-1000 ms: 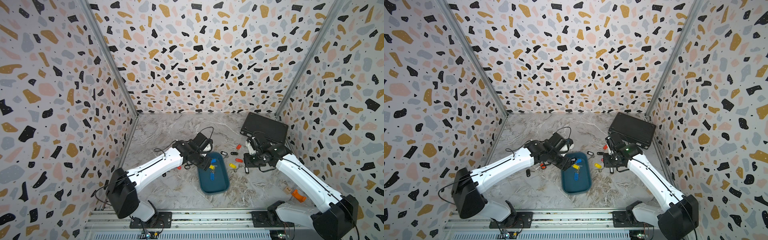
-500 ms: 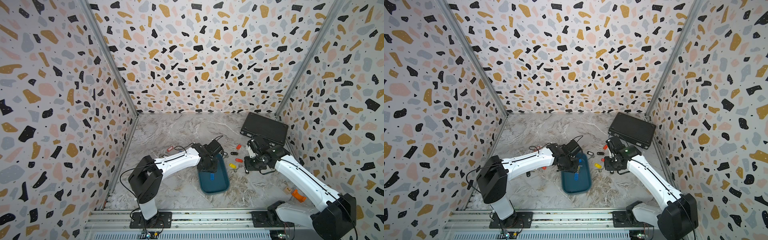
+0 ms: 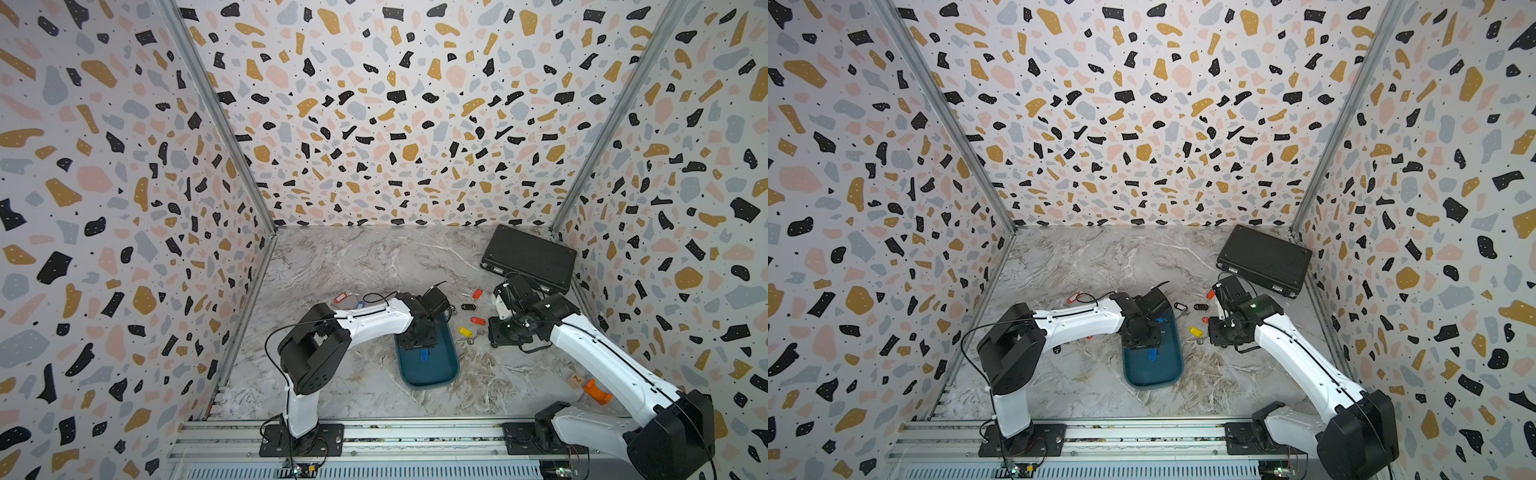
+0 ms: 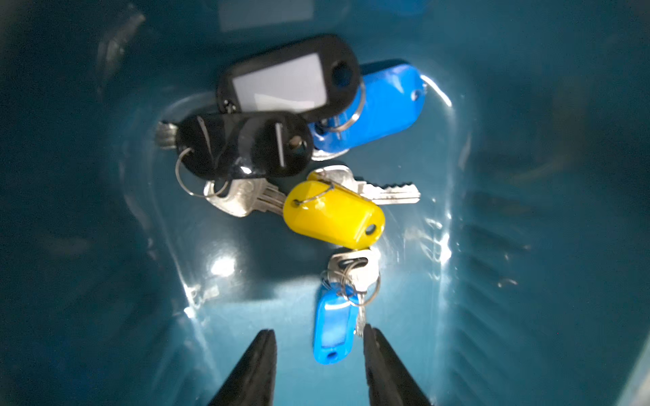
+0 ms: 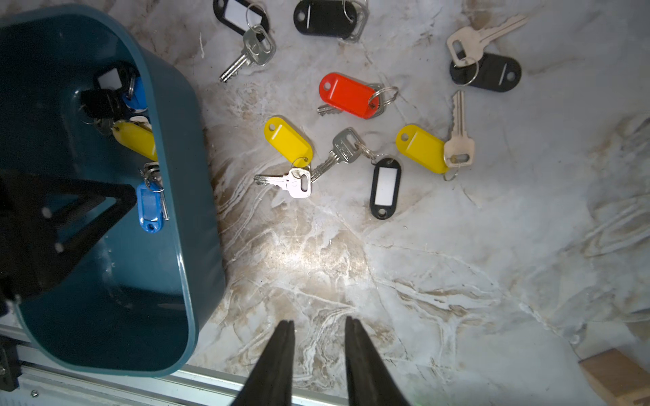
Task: Take the keys out of the storage box
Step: Pick up the key from the storage box.
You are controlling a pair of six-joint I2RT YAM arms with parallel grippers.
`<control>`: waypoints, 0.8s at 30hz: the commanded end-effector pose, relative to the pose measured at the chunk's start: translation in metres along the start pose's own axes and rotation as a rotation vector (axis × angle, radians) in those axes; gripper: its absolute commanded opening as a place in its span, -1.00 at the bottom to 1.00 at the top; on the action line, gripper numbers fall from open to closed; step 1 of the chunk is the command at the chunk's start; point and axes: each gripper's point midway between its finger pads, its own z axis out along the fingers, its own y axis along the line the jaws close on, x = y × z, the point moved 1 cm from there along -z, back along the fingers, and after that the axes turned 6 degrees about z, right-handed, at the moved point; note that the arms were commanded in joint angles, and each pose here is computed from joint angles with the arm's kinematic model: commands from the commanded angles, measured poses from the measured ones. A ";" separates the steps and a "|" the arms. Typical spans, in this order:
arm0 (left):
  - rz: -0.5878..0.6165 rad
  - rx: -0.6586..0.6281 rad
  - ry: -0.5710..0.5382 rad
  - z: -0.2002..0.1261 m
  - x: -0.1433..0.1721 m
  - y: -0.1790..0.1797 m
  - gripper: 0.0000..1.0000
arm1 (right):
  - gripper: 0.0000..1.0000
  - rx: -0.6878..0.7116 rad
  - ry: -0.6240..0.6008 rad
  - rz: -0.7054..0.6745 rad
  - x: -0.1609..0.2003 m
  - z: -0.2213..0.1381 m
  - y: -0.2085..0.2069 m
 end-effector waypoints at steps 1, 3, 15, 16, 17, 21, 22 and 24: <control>-0.021 -0.002 -0.024 -0.001 -0.008 -0.008 -0.02 | -0.37 -0.012 -0.014 0.002 0.002 -0.004 -0.001; -0.020 -0.004 -0.022 0.002 -0.009 -0.009 -0.02 | -0.37 -0.013 -0.014 0.004 0.002 -0.004 -0.001; -0.014 -0.027 -0.028 0.007 -0.015 -0.011 -0.07 | -0.37 -0.014 -0.009 0.001 0.004 -0.002 -0.001; -0.013 -0.028 -0.028 0.008 -0.016 -0.012 -0.08 | -0.38 -0.015 -0.007 0.002 0.005 -0.002 -0.001; -0.012 -0.029 -0.025 0.009 -0.016 -0.012 -0.10 | -0.38 -0.016 -0.006 0.002 0.005 -0.002 -0.001; -0.009 -0.035 -0.008 0.015 -0.013 -0.011 -0.16 | -0.39 -0.015 -0.003 0.001 0.005 -0.001 -0.002; -0.009 -0.033 -0.009 0.016 -0.013 -0.011 -0.17 | -0.39 -0.013 -0.003 0.001 0.006 -0.001 -0.002; -0.010 -0.036 -0.008 0.017 -0.012 -0.010 -0.22 | -0.39 -0.013 0.000 0.001 0.006 0.000 -0.002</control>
